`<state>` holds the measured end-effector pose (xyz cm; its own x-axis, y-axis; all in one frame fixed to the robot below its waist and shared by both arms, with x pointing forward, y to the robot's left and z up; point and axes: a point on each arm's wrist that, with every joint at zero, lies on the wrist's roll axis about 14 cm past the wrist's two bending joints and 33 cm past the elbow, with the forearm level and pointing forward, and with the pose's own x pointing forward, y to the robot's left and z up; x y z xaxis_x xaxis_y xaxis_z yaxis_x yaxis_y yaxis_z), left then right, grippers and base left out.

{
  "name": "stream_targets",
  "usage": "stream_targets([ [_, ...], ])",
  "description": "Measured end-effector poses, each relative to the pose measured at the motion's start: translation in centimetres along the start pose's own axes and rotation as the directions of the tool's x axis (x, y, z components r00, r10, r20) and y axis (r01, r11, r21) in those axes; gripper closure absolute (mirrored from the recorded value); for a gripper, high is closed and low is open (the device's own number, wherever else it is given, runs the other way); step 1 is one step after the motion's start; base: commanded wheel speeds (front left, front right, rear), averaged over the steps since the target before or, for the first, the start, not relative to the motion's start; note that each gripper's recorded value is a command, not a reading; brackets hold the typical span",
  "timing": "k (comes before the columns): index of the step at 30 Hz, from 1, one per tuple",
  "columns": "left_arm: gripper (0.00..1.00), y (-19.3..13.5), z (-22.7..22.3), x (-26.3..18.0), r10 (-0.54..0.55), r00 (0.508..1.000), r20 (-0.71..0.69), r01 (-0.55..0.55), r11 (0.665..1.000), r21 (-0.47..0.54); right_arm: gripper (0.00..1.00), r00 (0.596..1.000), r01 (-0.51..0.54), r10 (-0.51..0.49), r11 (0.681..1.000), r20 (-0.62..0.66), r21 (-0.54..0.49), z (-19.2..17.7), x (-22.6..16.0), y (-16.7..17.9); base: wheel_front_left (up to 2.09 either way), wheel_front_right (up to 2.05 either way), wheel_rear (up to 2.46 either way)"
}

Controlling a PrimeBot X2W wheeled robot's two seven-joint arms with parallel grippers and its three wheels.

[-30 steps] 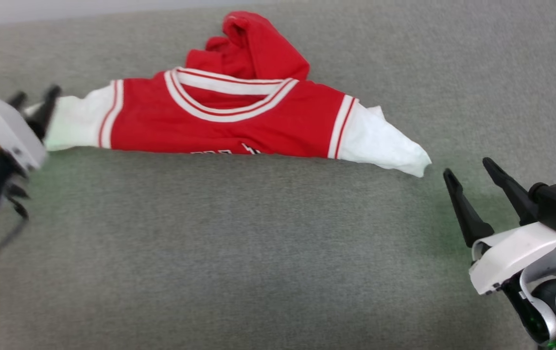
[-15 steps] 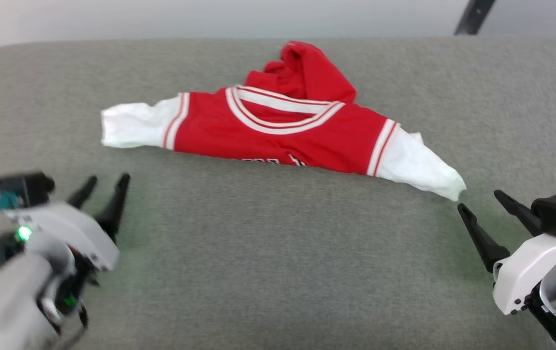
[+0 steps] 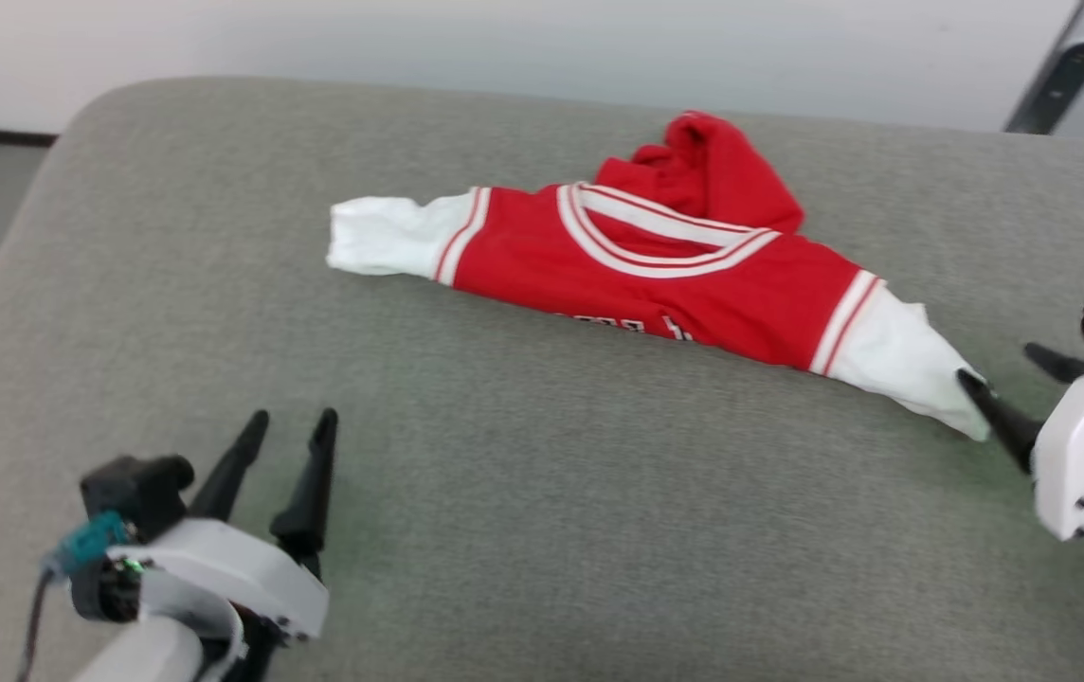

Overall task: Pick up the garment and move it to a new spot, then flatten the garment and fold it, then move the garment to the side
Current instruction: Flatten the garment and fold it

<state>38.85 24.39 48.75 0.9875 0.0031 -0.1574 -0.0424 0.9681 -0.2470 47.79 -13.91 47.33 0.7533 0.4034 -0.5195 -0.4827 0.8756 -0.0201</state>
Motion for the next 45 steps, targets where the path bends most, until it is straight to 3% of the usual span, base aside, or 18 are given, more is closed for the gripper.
stream_targets([
  [5,0.00,0.6,-0.3,-1.5,0.031,0.999,0.018,-0.031,1.000,-0.001,0.00,0.995,-0.015,0.013,1.000,-0.098,-0.018,0.3,1.7,-1.1,0.00,0.00,0.00],
  [13,0.00,1.8,-1.1,-1.7,0.069,0.998,0.010,-0.069,0.998,0.002,0.00,0.947,-0.087,0.110,0.992,-0.302,0.089,-3.2,3.6,-0.6,0.00,0.00,0.00],
  [24,0.00,2.0,-2.1,-0.9,0.079,0.997,-0.015,-0.079,0.997,-0.001,0.00,0.919,-0.141,0.166,0.985,-0.358,0.095,-5.3,5.1,0.5,0.00,0.00,0.00],
  [25,0.00,2.1,-2.2,-0.8,0.079,0.997,-0.017,-0.080,0.997,-0.001,0.19,0.920,-0.142,0.166,0.985,-0.356,0.093,-5.3,5.3,0.5,0.00,0.00,0.00],
  [26,0.00,2.0,-2.3,-0.7,0.079,0.997,-0.019,-0.079,0.997,-0.002,0.51,0.919,-0.144,0.167,0.986,-0.356,0.090,-5.4,5.4,0.5,0.00,0.00,0.00],
  [28,0.00,1.9,-2.5,-0.5,0.077,0.997,-0.022,-0.077,0.997,-0.005,1.00,0.920,-0.147,0.169,0.985,-0.354,0.087,-5.4,5.7,0.5,0.00,0.00,0.00],
  [37,0.00,2.1,-1.8,0.8,0.057,0.998,-0.014,-0.057,0.998,0.017,1.00,0.926,-0.157,0.177,0.984,-0.333,0.087,-5.4,6.3,0.5,0.00,0.00,0.00],
  [45,0.00,2.8,5.9,6.9,-0.047,0.997,0.067,0.038,0.990,0.134,1.00,0.932,-0.178,0.191,0.981,-0.309,0.070,-4.9,6.9,0.9,0.00,0.00,0.00],
])
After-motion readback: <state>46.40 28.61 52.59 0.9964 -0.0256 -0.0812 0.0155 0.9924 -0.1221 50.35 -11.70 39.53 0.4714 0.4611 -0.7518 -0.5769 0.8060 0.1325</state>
